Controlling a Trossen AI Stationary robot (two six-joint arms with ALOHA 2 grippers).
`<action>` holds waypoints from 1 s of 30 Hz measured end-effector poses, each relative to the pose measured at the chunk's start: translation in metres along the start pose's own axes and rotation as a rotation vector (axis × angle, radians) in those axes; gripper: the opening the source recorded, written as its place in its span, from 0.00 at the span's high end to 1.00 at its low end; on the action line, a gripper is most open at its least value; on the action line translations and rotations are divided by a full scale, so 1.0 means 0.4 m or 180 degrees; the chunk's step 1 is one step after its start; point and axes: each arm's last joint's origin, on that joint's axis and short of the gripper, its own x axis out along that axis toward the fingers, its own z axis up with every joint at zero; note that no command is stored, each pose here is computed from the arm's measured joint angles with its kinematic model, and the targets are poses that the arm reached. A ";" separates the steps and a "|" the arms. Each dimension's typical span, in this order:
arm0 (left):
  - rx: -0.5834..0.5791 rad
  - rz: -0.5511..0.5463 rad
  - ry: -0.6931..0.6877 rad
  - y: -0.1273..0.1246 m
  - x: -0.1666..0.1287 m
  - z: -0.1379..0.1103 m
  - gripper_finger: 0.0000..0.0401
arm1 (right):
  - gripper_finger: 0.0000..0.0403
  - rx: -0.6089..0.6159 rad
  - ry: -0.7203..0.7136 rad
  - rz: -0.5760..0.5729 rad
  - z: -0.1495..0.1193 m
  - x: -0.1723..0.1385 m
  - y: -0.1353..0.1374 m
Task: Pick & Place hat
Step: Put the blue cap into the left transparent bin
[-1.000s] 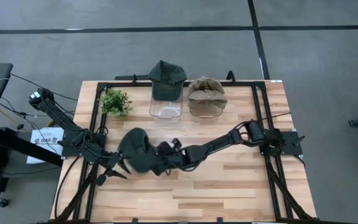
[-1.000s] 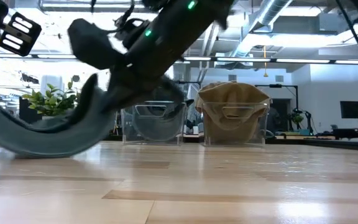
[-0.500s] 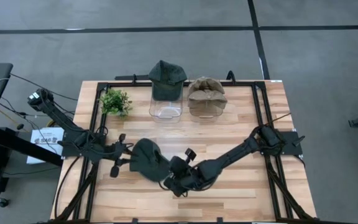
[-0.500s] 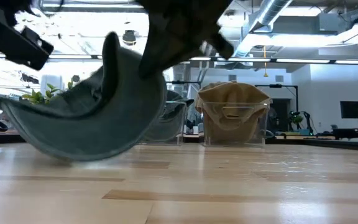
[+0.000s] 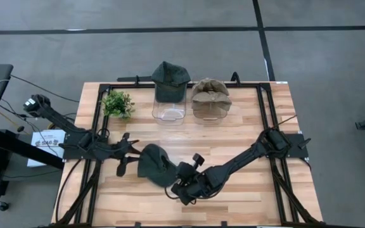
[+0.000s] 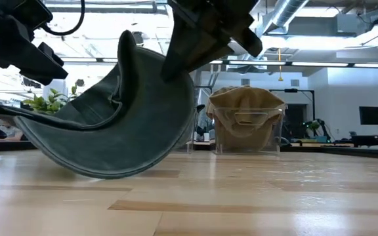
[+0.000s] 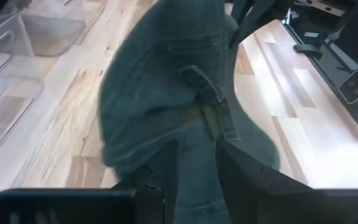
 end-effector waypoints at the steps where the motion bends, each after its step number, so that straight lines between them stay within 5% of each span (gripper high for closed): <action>1: 0.0002 0.0016 0.0013 0.002 0.001 -0.001 0.75 | 0.99 -0.0010 0.0008 -0.0002 -0.004 -0.004 0.002; 13: 0.0044 0.0054 0.0256 0.019 0.008 -0.019 0.73 | 1.00 -0.0152 -0.0020 0.0078 -0.026 -0.031 0.023; 30: 0.0289 -0.0162 0.0350 0.018 0.009 -0.029 0.53 | 1.00 -0.0282 -0.0044 0.0149 -0.034 -0.045 0.035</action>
